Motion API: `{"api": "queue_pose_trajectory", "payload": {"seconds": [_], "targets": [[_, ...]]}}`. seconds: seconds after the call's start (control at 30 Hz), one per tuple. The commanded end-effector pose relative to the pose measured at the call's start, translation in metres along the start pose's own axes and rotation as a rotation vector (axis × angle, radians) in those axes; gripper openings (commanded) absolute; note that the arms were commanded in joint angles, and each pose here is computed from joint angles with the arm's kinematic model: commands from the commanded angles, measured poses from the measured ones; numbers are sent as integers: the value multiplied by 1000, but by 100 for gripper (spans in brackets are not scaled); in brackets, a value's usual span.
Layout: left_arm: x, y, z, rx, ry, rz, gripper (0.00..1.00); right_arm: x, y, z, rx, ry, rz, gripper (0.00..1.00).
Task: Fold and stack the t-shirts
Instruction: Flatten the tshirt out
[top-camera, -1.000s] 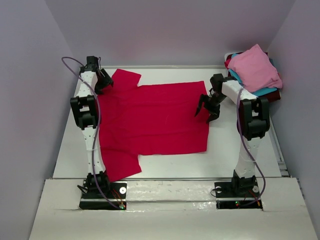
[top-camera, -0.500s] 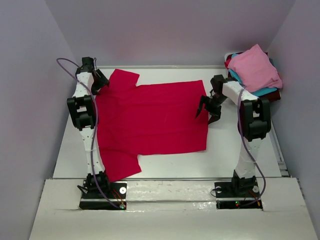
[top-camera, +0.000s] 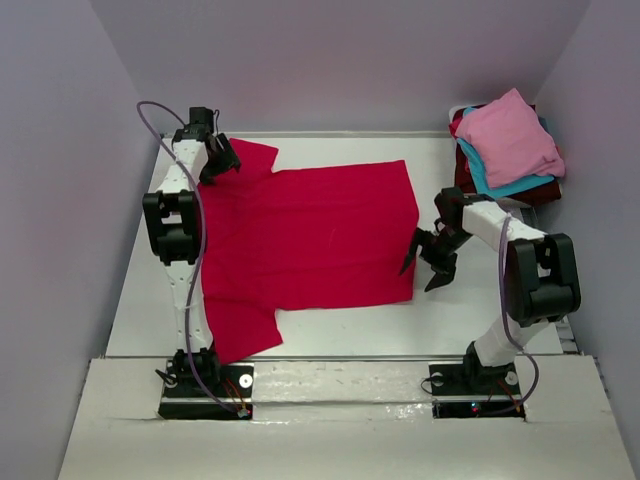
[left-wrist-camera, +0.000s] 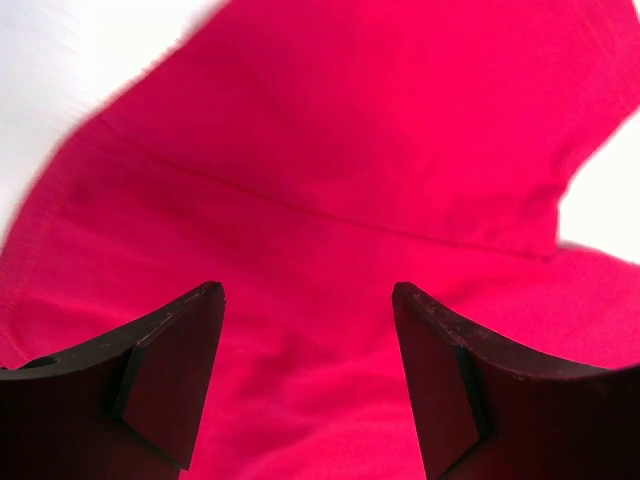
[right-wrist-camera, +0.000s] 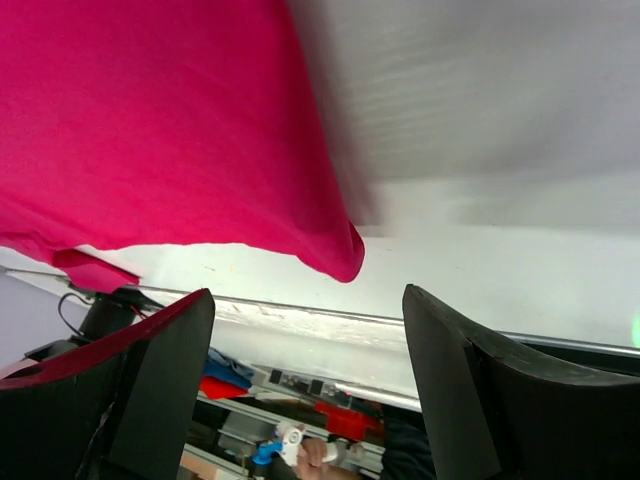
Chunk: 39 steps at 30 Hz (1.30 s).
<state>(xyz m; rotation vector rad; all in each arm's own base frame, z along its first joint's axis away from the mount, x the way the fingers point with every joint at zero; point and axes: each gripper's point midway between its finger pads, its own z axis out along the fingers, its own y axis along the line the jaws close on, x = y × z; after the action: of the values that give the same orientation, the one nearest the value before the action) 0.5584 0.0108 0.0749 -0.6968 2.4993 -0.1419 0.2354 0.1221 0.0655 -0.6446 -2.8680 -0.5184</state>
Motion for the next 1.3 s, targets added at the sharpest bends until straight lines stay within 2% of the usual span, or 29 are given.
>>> {"api": "queue_pose_trajectory", "payload": {"seconds": [0.0, 0.27, 0.4, 0.47, 0.57, 0.6, 0.77, 0.83, 1.03, 1.27], "targets": [[-5, -14, -31, 19, -45, 41, 79, 11, 4, 13, -79, 1, 50, 82], [-1, -23, -43, 32, -49, 68, 79, -2, 13, 32, -158, -38, 54, 78], [-1, -22, -47, 34, -52, 67, 79, -13, 16, 33, -168, -87, 57, 69], [0, -22, -48, 34, -52, 68, 79, -14, 17, 36, -166, -98, 52, 57], [1, -21, -47, 32, -49, 68, 79, -14, 17, 40, -169, -88, 59, 49], [1, -21, -47, 31, -47, 69, 79, -12, 16, 41, -169, -82, 65, 43], [1, -22, -46, 33, -47, 68, 79, -14, 17, 39, -166, -90, 68, 26], [3, -20, -44, 28, -41, 69, 79, -18, 22, 31, -166, -103, 60, 23], [7, -18, -40, 25, -36, 69, 79, -39, 50, 4, -186, -153, 11, 23], [6, -19, -39, 29, -37, 69, 79, -63, 85, -6, -179, -138, -57, 23]]}}
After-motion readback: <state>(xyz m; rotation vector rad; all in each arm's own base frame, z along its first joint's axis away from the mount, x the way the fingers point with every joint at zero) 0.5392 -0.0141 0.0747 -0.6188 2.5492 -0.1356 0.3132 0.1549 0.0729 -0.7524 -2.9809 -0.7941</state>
